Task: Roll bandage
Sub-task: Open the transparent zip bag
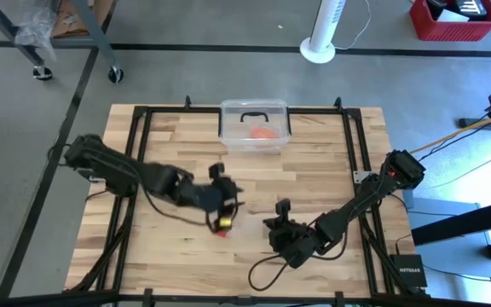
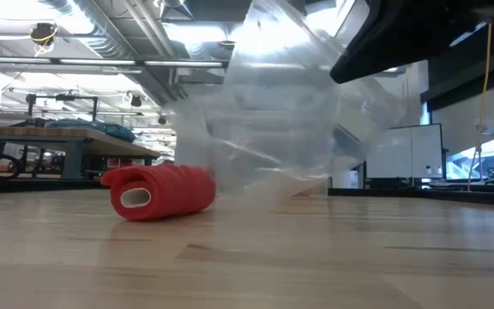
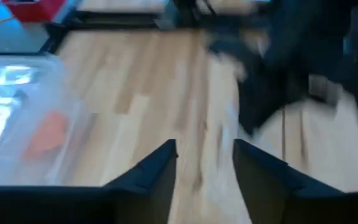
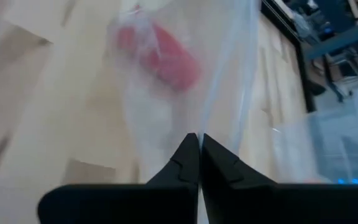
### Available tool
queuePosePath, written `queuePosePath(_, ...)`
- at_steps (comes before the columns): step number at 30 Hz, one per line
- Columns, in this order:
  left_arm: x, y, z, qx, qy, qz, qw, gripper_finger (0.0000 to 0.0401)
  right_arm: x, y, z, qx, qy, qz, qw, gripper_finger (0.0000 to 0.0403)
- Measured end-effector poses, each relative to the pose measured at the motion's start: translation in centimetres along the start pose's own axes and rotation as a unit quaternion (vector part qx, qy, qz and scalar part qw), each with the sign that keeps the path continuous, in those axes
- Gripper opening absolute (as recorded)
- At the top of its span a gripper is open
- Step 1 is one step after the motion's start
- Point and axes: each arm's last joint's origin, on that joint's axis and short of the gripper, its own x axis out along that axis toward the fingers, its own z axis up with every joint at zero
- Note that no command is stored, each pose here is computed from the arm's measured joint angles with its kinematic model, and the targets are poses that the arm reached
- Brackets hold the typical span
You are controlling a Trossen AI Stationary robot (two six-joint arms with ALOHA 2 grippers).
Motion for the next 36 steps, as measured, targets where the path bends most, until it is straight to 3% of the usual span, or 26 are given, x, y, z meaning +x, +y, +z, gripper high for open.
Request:
queuePosePath(4, 0.7, 0.9, 1.1, -0.073, -0.026, -0.031, 0.997, 0.0182, 0.0, -0.1, -0.1, -0.025, 0.002, -0.017, 1.0, 0.0004)
queuePosePath(14, 9.3, -1.6, -2.4, -0.095, 0.083, -0.088, 0.988, 0.0194, 0.0, -0.1, 0.0, -0.025, 0.002, -0.018, 1.0, 0.0003)
queuePosePath(22, 10.0, -0.6, -2.4, -0.106, 0.089, -0.081, 0.987, 0.0194, 0.0, -0.1, 0.0, -0.024, 0.001, -0.015, 1.0, 0.0004)
queuePosePath(26, 10.3, -1.0, -2.6, -0.109, 0.1, -0.107, 0.983, 0.0194, 0.0, -0.1, 0.0, -0.023, 0.001, -0.015, 1.0, 0.0004)
queuePosePath(36, 11.7, -1.4, -3.9, -0.107, 0.133, -0.091, 0.981, 0.0194, 0.0, -0.1, 0.0, -0.022, -0.001, -0.011, 1.0, 0.0005)
